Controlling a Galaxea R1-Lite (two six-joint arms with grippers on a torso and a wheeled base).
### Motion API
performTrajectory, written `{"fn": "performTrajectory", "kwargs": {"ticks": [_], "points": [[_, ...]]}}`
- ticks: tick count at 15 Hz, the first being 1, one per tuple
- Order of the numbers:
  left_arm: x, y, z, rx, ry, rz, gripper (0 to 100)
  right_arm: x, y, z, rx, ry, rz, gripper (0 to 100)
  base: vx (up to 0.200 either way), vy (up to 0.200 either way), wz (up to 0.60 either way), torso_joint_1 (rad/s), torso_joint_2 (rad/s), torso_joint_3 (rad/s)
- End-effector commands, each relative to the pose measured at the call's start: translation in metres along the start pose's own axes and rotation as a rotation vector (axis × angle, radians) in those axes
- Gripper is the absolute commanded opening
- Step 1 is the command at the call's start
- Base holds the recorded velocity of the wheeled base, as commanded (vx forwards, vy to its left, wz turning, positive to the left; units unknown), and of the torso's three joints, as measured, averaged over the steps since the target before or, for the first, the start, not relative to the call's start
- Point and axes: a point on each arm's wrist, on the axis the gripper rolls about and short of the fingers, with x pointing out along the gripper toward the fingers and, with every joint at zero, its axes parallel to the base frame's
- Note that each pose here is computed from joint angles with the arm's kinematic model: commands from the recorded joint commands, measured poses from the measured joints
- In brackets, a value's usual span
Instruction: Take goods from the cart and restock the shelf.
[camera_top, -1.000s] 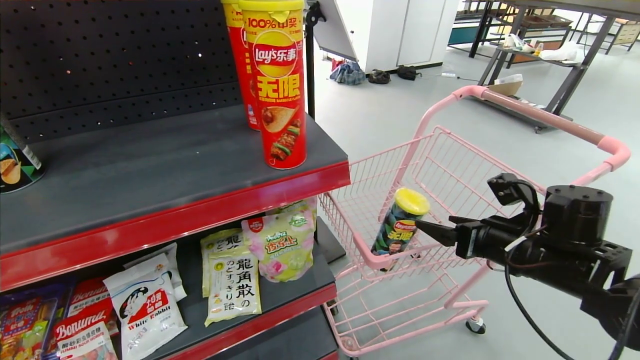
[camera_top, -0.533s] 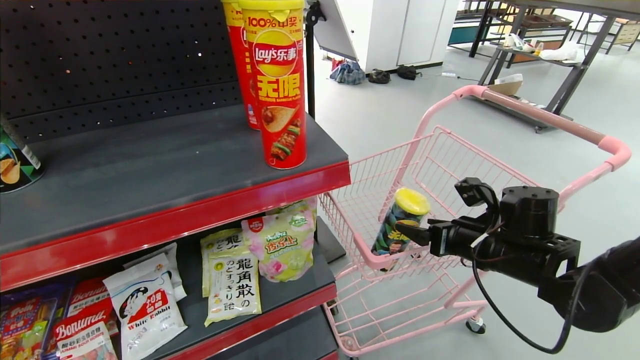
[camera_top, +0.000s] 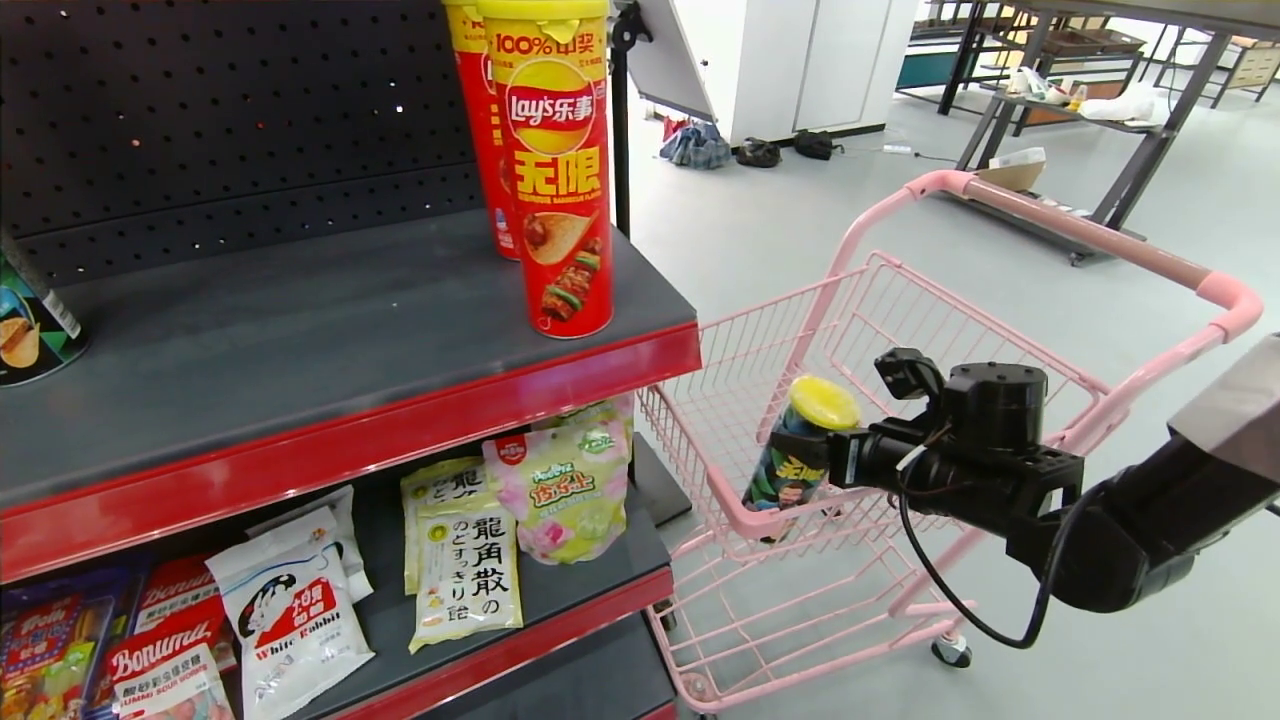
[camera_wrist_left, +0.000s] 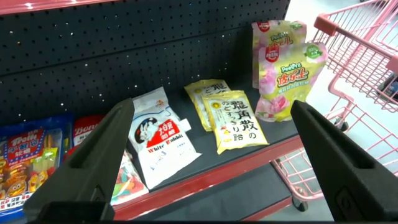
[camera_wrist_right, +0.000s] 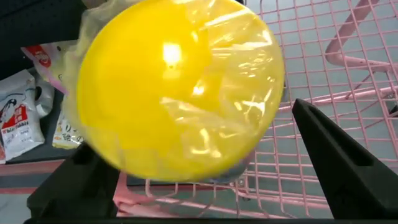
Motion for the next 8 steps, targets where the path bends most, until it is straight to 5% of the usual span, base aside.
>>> {"fn": "performTrajectory", "kwargs": {"ticks": [1,7,8], "points": [[0.0,0.0,0.0,0.0,0.001,0.001,100,0.012,-0.004,-0.004,0.002,0.008,-0.003,100,0.0,0.0,0.0,0.0,0.0,0.0],[0.0,0.0,0.0,0.0,0.001,0.001,100,0.03,-0.005,-0.003,0.001,-0.003,0.008,100,0.0,0.0,0.0,0.0,0.0,0.0],[0.0,0.0,0.0,0.0,0.001,0.001,100,0.032,-0.006,-0.006,0.001,0.001,0.005,0,0.0,0.0,0.0,0.0,0.0,0.0]]}}
